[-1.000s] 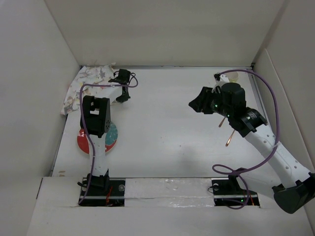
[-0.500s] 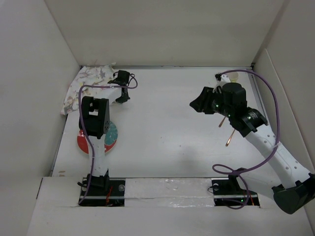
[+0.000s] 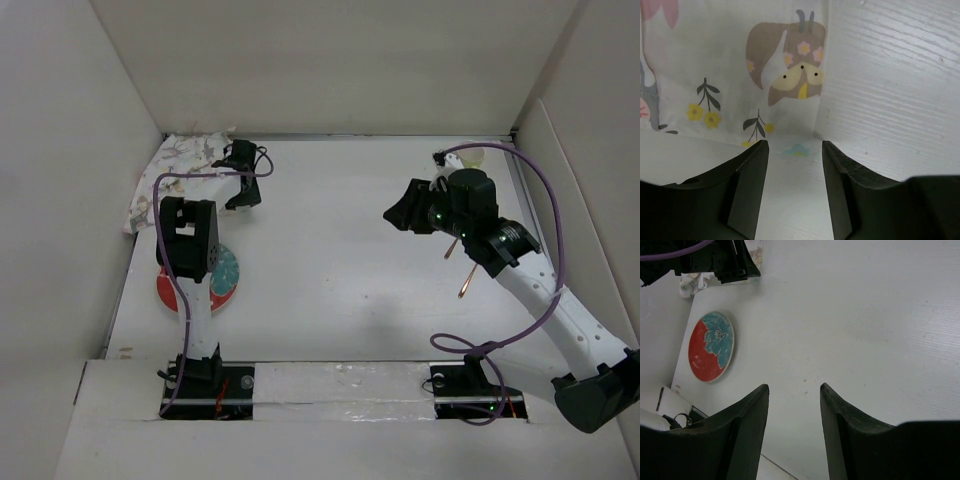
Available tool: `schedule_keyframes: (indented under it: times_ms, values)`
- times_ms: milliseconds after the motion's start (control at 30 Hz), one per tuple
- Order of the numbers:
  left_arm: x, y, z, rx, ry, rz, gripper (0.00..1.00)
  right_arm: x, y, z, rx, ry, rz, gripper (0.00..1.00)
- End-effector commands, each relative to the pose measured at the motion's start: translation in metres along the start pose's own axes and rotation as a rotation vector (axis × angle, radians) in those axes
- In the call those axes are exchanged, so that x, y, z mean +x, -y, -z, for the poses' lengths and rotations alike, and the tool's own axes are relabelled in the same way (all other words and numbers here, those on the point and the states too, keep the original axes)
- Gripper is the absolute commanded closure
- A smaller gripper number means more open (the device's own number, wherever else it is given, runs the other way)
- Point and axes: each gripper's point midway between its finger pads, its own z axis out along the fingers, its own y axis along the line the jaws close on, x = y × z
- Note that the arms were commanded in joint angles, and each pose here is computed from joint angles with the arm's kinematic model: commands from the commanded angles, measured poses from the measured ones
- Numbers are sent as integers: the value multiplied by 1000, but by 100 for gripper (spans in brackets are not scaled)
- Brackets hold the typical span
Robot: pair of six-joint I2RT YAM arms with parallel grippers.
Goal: Set the dinner table for one person
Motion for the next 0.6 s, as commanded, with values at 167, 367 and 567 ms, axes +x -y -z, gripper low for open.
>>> schedule_keyframes:
  times_ms: [167, 367, 567]
  values:
    - [13, -16, -24, -46, -82, -14, 65, -11, -9, 3, -32, 40, 12, 49]
    - [37, -27, -42, -58, -155, -24, 100, -16, -7, 10, -15, 69, 14, 49]
    - [20, 16, -12, 62, -80, -56, 100, -18, -6, 9, -5, 76, 13, 49]
